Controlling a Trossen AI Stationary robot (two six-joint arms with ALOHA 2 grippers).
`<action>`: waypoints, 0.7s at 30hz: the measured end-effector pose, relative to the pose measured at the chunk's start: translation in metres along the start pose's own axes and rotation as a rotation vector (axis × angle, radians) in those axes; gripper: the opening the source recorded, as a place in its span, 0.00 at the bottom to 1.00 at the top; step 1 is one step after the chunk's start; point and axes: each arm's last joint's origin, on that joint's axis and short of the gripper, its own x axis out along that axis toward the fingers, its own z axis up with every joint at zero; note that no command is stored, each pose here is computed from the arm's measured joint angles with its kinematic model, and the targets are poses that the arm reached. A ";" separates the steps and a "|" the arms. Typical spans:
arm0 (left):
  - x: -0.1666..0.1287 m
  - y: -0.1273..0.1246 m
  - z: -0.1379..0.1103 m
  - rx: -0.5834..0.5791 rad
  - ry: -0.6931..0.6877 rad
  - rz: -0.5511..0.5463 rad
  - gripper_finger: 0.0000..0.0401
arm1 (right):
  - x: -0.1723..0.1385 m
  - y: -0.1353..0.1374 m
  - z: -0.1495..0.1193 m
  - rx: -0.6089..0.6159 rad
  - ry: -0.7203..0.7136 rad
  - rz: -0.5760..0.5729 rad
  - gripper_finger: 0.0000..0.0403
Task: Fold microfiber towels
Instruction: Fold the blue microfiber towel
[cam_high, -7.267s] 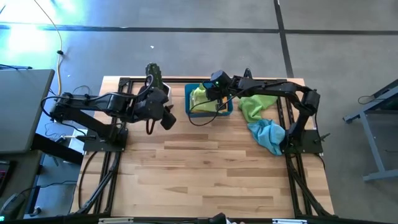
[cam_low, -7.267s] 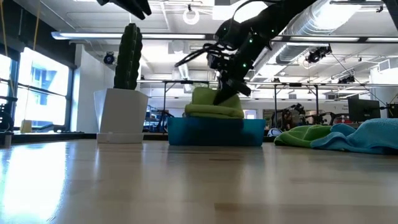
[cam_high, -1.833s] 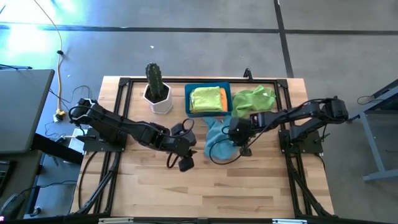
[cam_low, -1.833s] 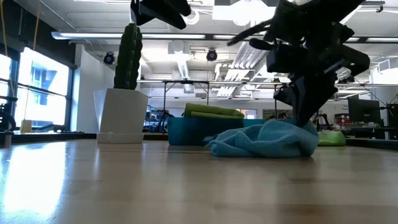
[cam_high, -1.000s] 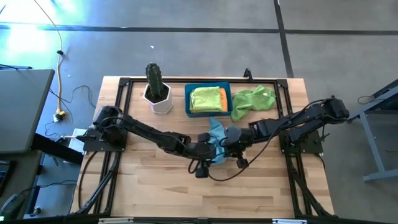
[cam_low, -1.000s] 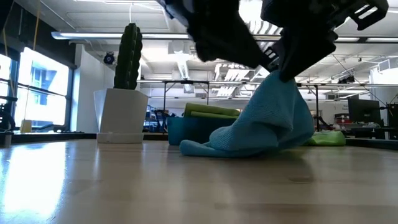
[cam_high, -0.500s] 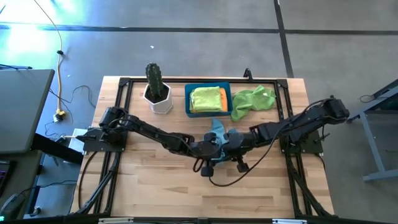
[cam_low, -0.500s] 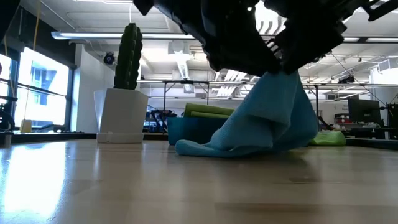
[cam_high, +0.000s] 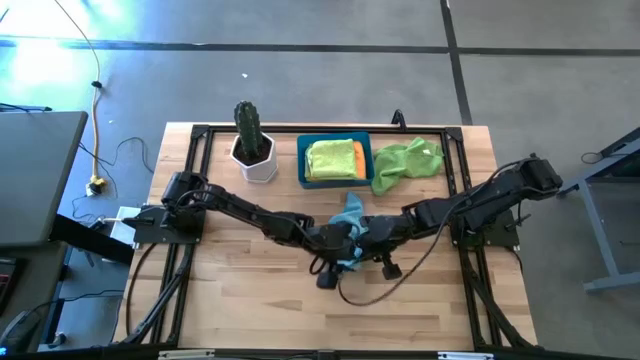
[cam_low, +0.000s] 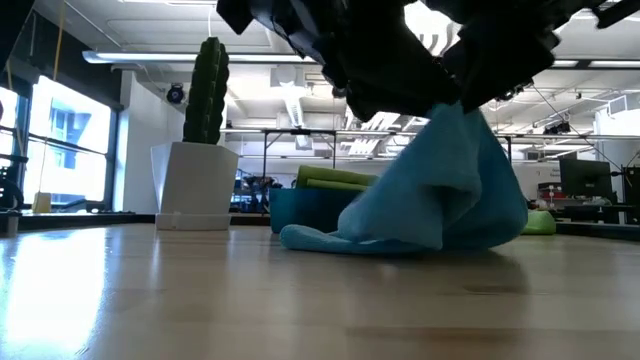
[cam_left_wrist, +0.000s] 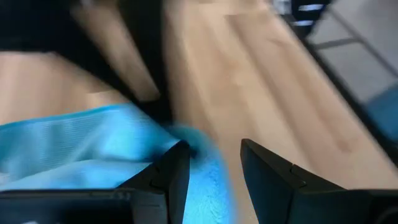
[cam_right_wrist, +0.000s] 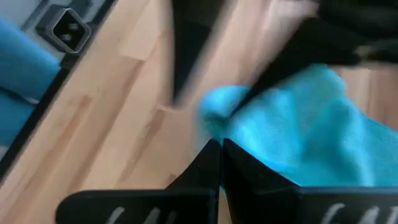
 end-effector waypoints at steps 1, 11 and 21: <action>0.001 -0.001 -0.001 -0.001 0.003 -0.023 0.33 | 0.000 -0.001 0.000 0.001 0.000 -0.015 0.00; 0.001 -0.006 -0.010 -0.031 0.095 -0.114 0.33 | 0.000 -0.002 -0.004 0.005 0.037 -0.058 0.00; -0.001 -0.014 -0.021 -0.082 0.221 -0.175 0.33 | 0.000 -0.002 -0.004 0.016 0.045 -0.060 0.00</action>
